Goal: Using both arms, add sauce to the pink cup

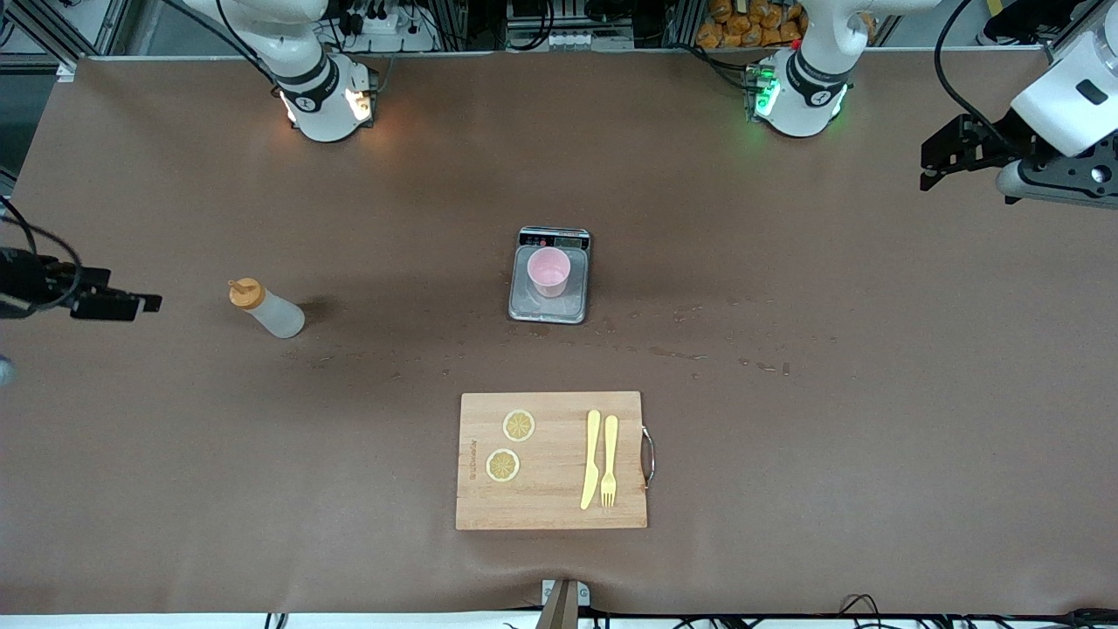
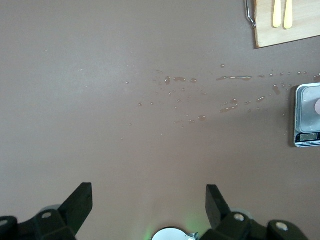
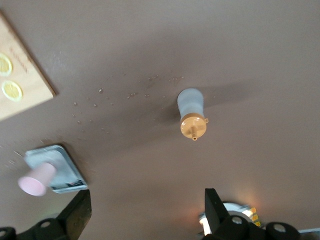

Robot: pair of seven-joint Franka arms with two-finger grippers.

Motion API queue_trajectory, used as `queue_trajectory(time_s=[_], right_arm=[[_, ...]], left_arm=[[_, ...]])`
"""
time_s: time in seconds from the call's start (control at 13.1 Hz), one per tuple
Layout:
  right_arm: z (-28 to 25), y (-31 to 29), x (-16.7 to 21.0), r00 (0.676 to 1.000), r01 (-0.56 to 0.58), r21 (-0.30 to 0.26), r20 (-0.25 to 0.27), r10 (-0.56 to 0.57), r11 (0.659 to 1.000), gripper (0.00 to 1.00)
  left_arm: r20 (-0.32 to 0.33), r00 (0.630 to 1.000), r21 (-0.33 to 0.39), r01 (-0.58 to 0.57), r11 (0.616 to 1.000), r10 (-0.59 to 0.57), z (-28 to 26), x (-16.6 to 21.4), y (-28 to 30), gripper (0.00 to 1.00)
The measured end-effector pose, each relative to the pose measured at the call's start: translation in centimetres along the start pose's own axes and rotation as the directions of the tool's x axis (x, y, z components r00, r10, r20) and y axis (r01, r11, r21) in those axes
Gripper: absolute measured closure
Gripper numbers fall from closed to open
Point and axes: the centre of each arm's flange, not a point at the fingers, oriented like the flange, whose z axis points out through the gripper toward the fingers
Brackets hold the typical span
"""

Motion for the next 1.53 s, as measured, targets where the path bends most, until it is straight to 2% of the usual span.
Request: queue_trajectory(time_s=[0.23,0.46,0.54,0.76,0.99,1.22,1.53], right_arm=[[-3.9,-2.4,-3.7,0.978,0.106,-0.037,-0.174,-0.111,0.994,0.0],[-5.7,-0.6,-6.9,0.934,0.212,-0.135,-0.265,-0.242,0.968,0.0],[-5.7,0.1,-7.5,0.918,0.243,-0.159,-0.282,-0.28,0.957,0.0],[-4.1,1.2,-8.7,0.897,0.271,-0.173,-0.311,-0.313,0.947,0.0],[-3.5,1.5,-9.1,0.887,0.276,-0.187,-0.328,-0.324,0.943,0.0],[-3.9,1.3,-9.0,0.875,0.268,-0.24,-0.345,-0.34,0.933,0.0],[-4.2,0.6,-8.9,0.86,0.276,-0.248,-0.367,-0.354,0.928,0.0]], left_arm=[[-0.002,1.0,0.0,0.001,1.0,-0.001,-0.1,0.0,-0.1,0.0],[0.003,1.0,0.0,0.015,1.0,-0.015,-0.1,-0.1,-0.1,0.0],[0.003,1.0,0.0,0.019,1.0,-0.019,-0.1,-0.1,-0.1,0.0],[0.003,1.0,0.0,0.02,1.0,-0.02,-0.1,-0.2,-0.1,0.0],[0.004,1.0,0.0,0.025,1.0,-0.025,-0.1,-0.2,0.1,0.0],[0.004,0.997,0.001,0.071,0.997,-0.071,-0.1,-0.2,0.3,0.0],[0.004,0.997,0.001,0.073,0.997,-0.073,-0.2,-0.2,0.3,0.0]])
